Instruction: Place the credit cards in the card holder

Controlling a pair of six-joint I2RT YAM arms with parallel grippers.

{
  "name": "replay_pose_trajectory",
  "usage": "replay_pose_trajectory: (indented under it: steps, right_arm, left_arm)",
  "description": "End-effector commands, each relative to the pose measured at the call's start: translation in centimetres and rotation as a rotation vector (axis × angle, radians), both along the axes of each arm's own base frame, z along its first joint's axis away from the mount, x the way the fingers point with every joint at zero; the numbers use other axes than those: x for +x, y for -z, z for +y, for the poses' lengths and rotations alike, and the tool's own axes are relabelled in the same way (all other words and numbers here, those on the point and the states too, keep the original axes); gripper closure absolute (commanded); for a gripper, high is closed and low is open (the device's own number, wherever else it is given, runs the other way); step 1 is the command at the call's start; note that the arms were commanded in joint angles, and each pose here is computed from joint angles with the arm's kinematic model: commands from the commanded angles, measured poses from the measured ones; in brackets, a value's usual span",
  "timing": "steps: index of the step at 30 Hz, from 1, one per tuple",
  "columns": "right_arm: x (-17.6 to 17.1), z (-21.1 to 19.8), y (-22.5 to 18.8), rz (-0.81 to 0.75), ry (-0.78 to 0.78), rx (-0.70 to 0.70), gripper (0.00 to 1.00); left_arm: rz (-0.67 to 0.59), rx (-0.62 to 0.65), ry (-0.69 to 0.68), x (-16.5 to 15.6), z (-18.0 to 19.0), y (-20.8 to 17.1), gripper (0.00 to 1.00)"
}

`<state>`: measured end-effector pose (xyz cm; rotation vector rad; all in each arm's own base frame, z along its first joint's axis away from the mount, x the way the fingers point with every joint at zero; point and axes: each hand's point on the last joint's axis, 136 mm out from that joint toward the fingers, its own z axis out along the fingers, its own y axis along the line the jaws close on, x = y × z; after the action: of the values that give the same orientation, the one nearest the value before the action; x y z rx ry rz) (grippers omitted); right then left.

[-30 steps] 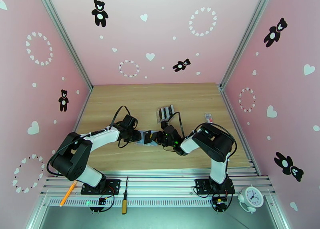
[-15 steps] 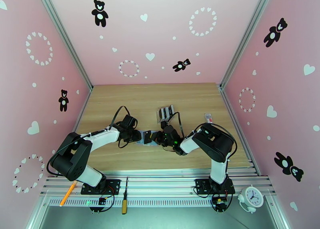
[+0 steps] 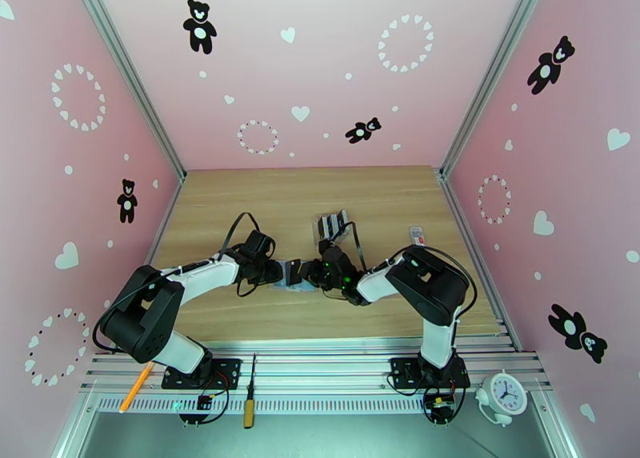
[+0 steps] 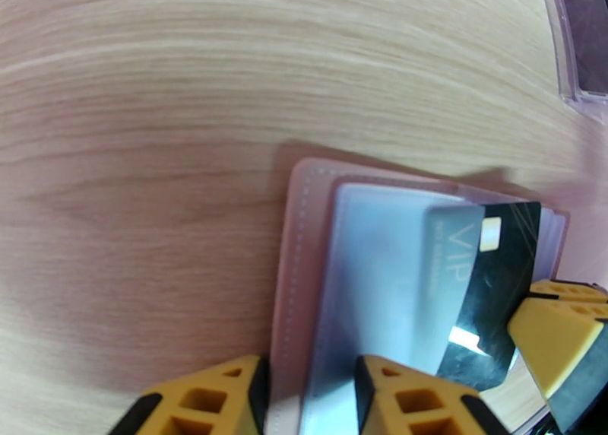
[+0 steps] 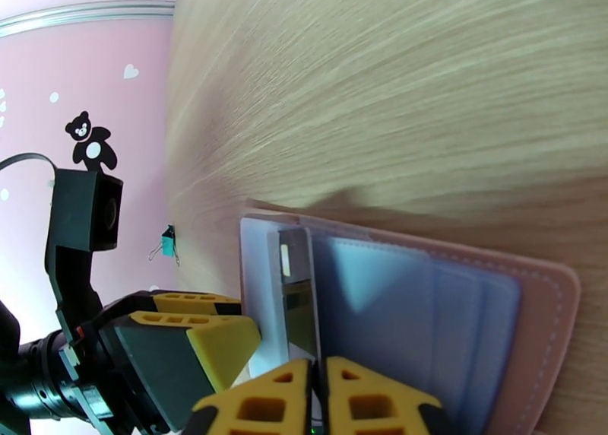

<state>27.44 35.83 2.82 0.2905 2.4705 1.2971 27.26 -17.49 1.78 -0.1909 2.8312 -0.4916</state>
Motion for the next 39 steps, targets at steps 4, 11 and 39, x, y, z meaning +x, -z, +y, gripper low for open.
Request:
replay_pose_trajectory:
  steps: [4, 11, 39]
  right_arm:
    - [-3.3, -2.3, 3.6, 0.111, -0.054, -0.230, 0.83]
    - [-4.0, -2.6, 2.9, 0.089, -0.118, -0.343, 0.77]
    - [-3.0, -1.1, -1.1, -0.084, -0.340, -0.681, 0.73]
  left_arm:
    - [0.079, -0.015, 0.029, -2.2, -0.8, 1.7, 0.61]
    - [0.079, -0.013, 0.026, -2.1, -0.8, 1.6, 0.61]
    - [0.076, -0.032, 0.024, -2.2, -0.9, 1.2, 0.63]
